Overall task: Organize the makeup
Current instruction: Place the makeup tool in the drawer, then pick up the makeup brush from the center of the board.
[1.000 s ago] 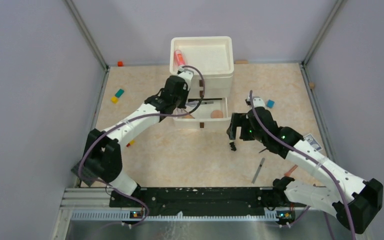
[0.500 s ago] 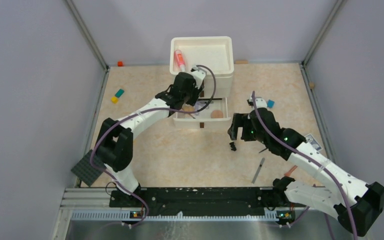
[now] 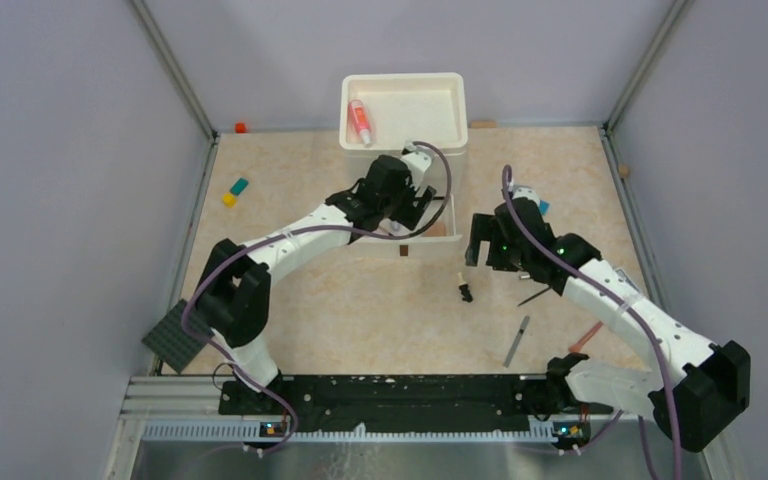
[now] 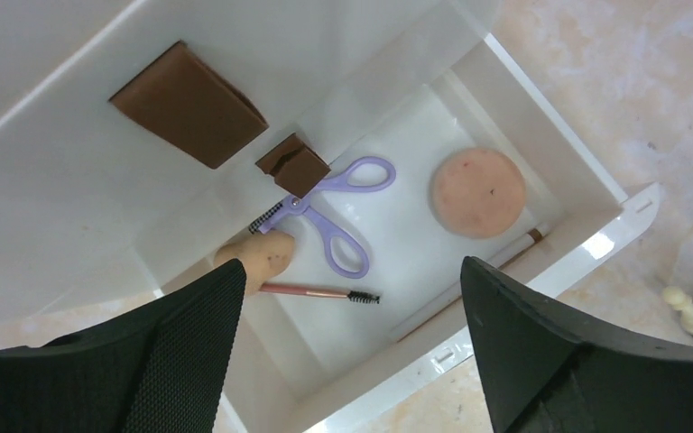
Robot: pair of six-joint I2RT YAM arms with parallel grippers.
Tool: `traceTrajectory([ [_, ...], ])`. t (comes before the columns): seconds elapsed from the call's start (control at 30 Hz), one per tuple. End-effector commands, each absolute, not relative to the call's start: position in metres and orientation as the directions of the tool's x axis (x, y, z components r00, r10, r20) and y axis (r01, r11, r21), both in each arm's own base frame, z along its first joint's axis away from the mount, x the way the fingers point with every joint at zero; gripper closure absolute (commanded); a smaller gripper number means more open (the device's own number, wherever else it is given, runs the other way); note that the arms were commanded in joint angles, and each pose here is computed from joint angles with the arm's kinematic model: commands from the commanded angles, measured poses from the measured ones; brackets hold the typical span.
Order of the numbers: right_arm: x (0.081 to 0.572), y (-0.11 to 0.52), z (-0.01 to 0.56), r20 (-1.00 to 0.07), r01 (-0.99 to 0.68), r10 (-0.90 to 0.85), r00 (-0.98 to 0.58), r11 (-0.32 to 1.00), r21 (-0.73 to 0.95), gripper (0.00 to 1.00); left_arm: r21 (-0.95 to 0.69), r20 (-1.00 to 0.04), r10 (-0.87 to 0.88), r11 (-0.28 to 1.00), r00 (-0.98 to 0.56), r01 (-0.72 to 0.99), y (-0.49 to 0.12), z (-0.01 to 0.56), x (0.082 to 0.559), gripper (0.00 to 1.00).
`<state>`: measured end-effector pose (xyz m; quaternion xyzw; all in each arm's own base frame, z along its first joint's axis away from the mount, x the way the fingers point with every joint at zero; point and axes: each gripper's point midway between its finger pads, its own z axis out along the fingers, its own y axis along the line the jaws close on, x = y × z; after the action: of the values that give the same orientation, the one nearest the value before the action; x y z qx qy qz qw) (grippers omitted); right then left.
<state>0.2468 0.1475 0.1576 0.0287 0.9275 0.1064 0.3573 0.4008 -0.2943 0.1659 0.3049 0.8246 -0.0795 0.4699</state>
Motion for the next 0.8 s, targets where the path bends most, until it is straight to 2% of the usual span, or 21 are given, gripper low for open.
traceTrajectory([
  [0.0,0.257,0.149,0.175,-0.664,-0.044,0.132,-0.736,0.969,0.241,0.05,0.095,-0.878,0.308,0.863,-0.366,0.497,-0.286,0.211,0.4,0.02],
  [0.17,0.263,0.14,0.153,-0.618,-0.015,0.112,-0.778,0.98,0.196,0.04,0.079,-0.897,0.253,0.898,-0.361,0.432,-0.264,0.231,0.388,0.01],
  [0.37,0.265,0.108,0.134,-0.607,0.186,0.216,-0.765,0.976,0.113,0.01,0.065,-0.875,0.181,0.963,-0.448,0.262,-0.228,0.223,0.378,0.01],
  [0.53,0.266,0.093,0.12,-0.574,0.322,0.35,-0.741,0.934,0.154,0.01,0.024,-0.839,0.169,0.961,-0.517,0.274,-0.227,0.21,0.362,0.01],
  [0.67,0.265,0.068,0.1,-0.505,0.459,0.477,-0.719,0.872,0.171,0.01,-0.005,-0.829,0.166,0.953,-0.533,0.304,-0.226,0.213,0.349,0.01],
  [0.77,0.265,0.052,0.082,-0.457,0.535,0.551,-0.699,0.826,0.178,0.01,-0.022,-0.829,0.198,0.923,-0.522,0.385,-0.232,0.225,0.336,0.01],
])
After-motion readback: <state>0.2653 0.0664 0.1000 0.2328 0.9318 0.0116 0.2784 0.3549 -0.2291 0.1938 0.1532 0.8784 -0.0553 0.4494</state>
